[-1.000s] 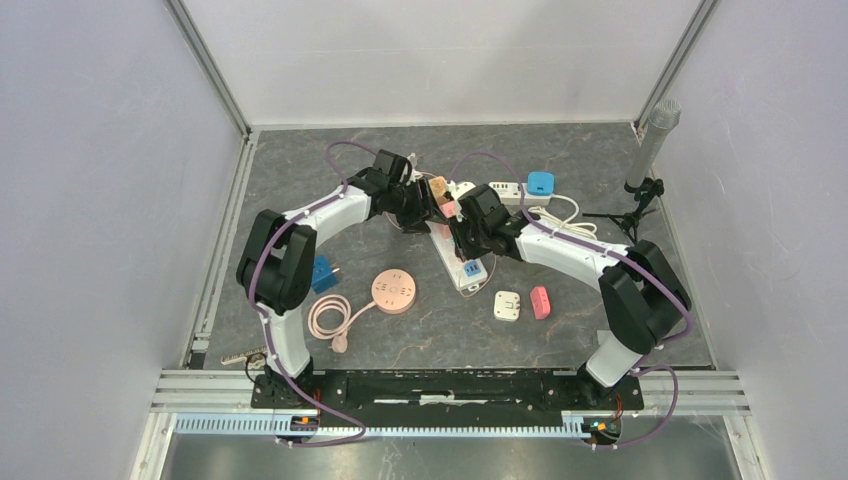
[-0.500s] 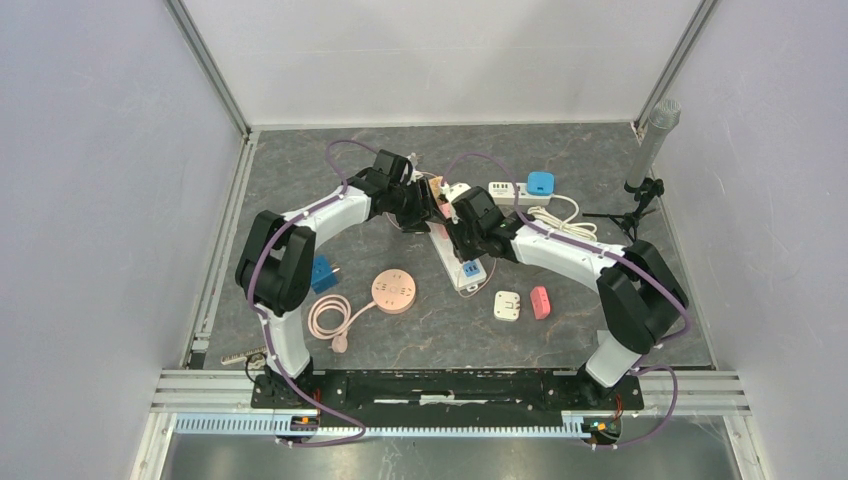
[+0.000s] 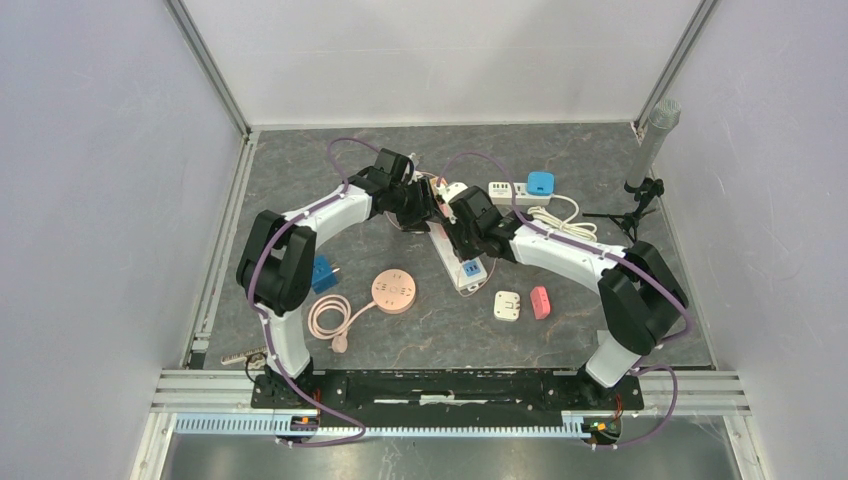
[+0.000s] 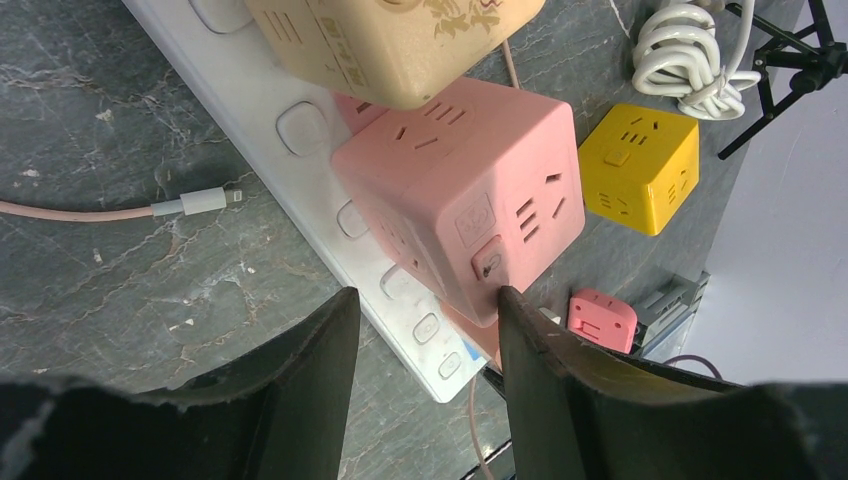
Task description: Pull the plug off the socket
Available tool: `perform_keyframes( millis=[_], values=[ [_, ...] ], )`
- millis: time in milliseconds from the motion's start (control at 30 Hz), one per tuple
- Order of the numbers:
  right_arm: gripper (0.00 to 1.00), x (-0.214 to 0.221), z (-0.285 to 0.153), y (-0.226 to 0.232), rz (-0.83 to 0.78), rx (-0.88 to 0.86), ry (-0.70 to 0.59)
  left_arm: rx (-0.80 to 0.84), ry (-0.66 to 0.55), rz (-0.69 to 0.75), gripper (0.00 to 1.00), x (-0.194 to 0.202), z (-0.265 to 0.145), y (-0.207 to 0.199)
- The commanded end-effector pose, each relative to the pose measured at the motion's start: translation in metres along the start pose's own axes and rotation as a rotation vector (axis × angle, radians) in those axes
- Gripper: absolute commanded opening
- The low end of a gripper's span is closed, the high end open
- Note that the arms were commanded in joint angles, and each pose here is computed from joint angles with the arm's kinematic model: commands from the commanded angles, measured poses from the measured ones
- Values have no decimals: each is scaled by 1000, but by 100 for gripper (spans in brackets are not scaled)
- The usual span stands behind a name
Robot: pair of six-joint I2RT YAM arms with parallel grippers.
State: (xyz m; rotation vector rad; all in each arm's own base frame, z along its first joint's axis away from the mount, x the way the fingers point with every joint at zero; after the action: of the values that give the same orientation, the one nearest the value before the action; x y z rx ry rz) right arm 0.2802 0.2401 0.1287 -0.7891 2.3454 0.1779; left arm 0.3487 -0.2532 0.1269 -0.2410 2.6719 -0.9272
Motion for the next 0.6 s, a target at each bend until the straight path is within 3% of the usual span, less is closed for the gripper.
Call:
perform_keyframes(
  millis=[0,200,300,567],
  values=[
    [0,-76,-37,-3,57,-77,-309,-409,119,12,58,35,20,91],
    [0,-60,-24,-4,66,-49,-242,-405,117,13,58,35,20,90],
    [0,-65,-35,-10,62,-16,-272,-401,116,17,58,34,19,89],
    [0,-58,-43,-52,139,193,-225,-349,109,24,60,27,17,75]
  ],
)
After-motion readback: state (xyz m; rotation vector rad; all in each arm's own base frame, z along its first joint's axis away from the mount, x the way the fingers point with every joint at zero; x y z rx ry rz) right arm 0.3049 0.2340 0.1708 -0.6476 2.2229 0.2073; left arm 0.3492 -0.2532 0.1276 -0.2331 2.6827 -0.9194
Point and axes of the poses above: each gripper's point midway between its finger pads, its own z axis out along the fingers, its own y axis along the line the jaws close on, x = y × z, the point moved 6 cm from there along -z, back along the fingers, and after that the axes turned 5 degrees about -z, right-handed, at the moved point
